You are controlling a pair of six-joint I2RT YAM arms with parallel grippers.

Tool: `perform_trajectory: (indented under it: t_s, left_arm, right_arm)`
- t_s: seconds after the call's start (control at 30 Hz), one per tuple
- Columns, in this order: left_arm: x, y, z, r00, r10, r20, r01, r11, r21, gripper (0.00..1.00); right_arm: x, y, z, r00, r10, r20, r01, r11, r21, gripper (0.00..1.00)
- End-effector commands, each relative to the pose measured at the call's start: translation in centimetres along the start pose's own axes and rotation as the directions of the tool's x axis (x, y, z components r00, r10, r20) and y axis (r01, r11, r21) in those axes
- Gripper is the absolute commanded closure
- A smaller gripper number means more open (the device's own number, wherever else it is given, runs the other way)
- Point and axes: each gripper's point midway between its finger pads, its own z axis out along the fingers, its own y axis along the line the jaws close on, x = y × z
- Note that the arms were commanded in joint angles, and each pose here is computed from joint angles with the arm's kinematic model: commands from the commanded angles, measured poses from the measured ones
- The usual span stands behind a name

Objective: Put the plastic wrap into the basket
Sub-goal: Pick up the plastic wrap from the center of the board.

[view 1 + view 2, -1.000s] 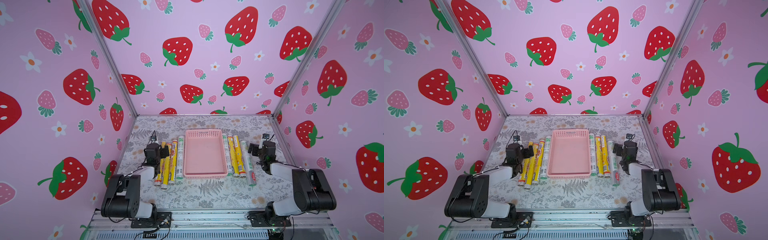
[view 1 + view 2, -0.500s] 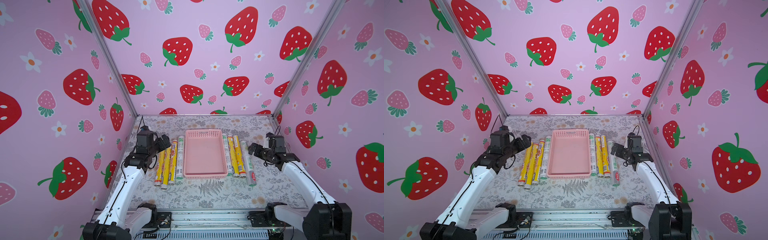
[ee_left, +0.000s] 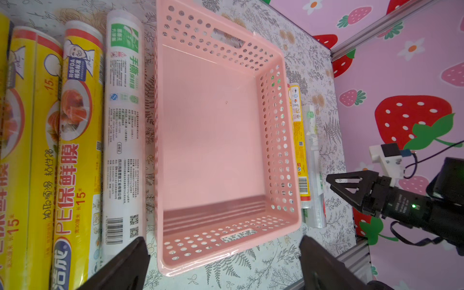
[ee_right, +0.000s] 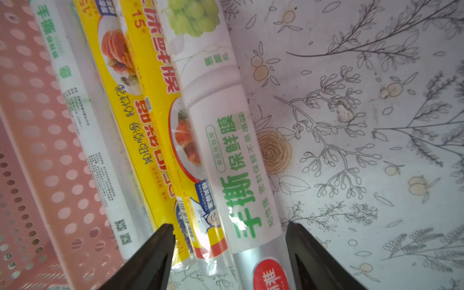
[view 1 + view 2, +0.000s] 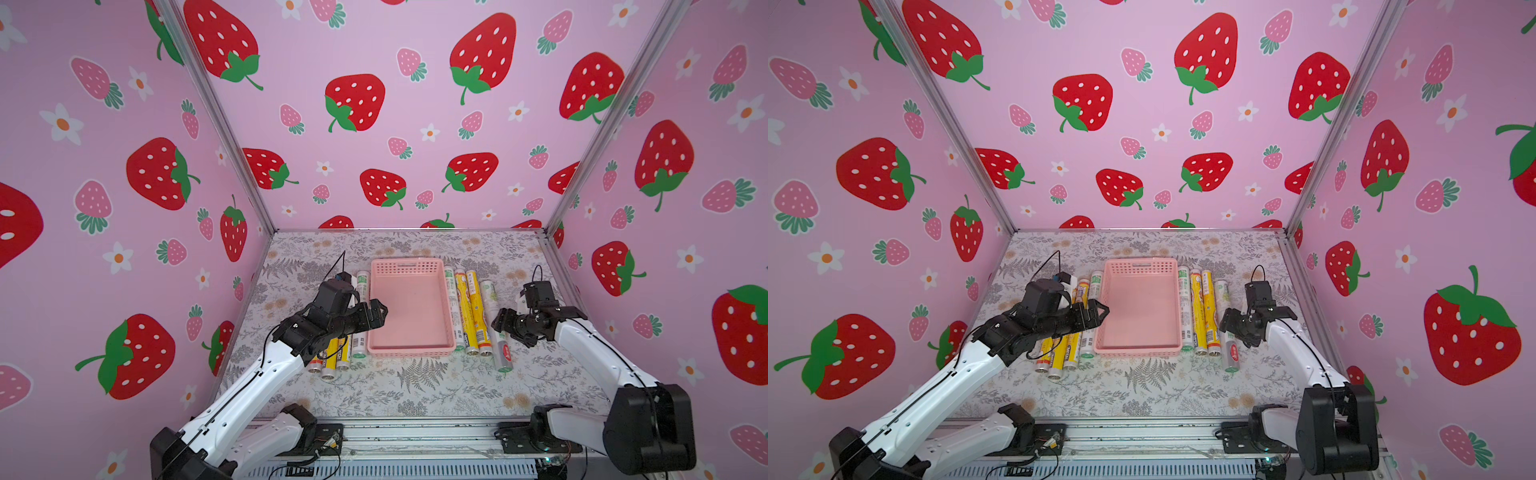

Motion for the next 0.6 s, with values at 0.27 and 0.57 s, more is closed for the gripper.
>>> perform_trajectory:
  t_s: [0.27, 0.57]
  left_arm:
    - [0.2, -0.9, 1.0, 1.000, 0.028, 0.012, -0.028, 0.999, -0.016, 0.02]
    - [0.5, -1.2, 1.4, 0.999, 0.047, 0.002, -0.047, 0.999, -0.026, 0.02]
  right_arm:
    - [-1.3, -1.6, 1.6, 1.000, -0.016, 0.015, 0.014, 0.994, 0.112, 0.30]
    - [-1.9, -1.6, 2.8, 1.000, -0.027, -0.005, 0.028, 0.991, 0.127, 0.29]
